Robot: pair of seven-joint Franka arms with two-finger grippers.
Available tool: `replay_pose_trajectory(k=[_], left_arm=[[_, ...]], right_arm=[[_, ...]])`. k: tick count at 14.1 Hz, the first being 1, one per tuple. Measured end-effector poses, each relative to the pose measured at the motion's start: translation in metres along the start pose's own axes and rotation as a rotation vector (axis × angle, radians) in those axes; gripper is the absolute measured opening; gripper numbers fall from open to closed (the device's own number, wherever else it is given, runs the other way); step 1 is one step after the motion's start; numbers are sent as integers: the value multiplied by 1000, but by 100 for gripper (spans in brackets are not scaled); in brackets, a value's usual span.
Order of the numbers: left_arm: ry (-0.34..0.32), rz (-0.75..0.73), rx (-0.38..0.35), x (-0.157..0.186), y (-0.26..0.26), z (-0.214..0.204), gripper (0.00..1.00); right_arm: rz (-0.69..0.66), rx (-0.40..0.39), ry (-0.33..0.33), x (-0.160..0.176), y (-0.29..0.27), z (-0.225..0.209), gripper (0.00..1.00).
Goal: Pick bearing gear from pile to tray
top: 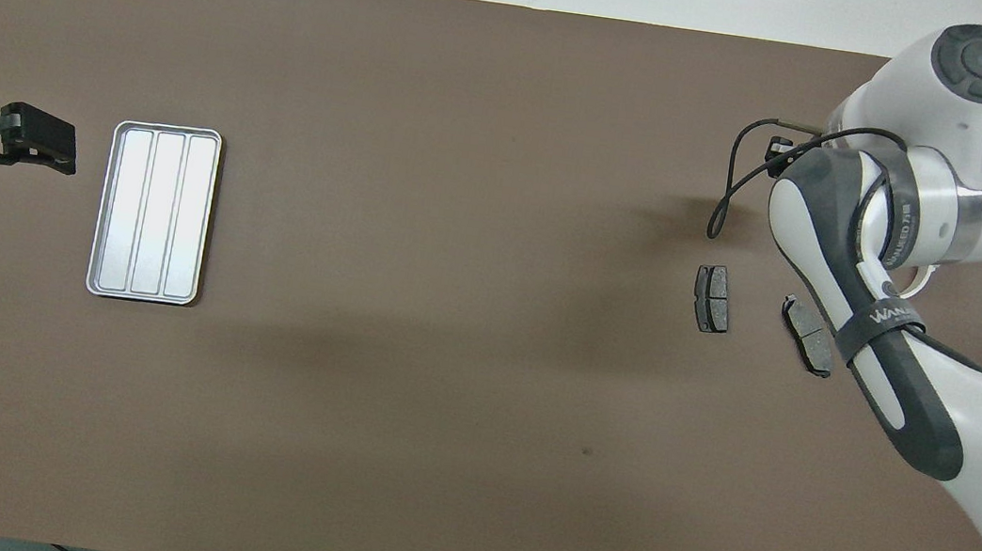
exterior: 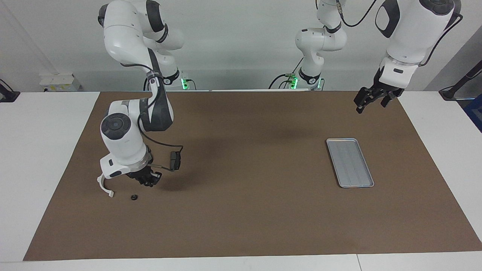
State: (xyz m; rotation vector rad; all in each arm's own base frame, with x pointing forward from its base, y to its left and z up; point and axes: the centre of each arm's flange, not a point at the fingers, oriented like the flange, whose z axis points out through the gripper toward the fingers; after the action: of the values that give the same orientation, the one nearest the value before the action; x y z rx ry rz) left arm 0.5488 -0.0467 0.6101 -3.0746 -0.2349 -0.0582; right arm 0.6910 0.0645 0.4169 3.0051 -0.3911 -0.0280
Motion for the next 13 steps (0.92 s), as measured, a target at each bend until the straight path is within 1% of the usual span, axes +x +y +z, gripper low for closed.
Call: replay_pose_trajectory(k=[2, 3, 4, 6, 7, 9, 11, 13], left_arm=[[-3, 35, 5, 0, -9, -1, 100], [-7, 57, 6, 0, -16, 1, 100], [-12, 74, 7, 1, -24, 3, 100], [-20, 80, 9, 2, -42, 11, 100], [-20, 78, 9, 2, -49, 16, 100], [-17, 71, 8, 1, -66, 31, 100], [-14, 71, 7, 0, -72, 49, 100], [-9, 80, 3, 0, -67, 64, 100]], right_arm=[[-31, -10, -26, -31, -27, -63, 35], [-8, 4, -31, -52, -49, -92, 35], [38, 25, -31, -75, -73, -115, 35], [161, 55, -20, -118, -128, -140, 35], [231, 69, -18, -140, -159, -144, 35], [339, 109, -32, -181, -215, -137, 35], [414, 139, -28, -210, -257, -110, 35], [443, 163, -22, -229, -285, -71, 35]])
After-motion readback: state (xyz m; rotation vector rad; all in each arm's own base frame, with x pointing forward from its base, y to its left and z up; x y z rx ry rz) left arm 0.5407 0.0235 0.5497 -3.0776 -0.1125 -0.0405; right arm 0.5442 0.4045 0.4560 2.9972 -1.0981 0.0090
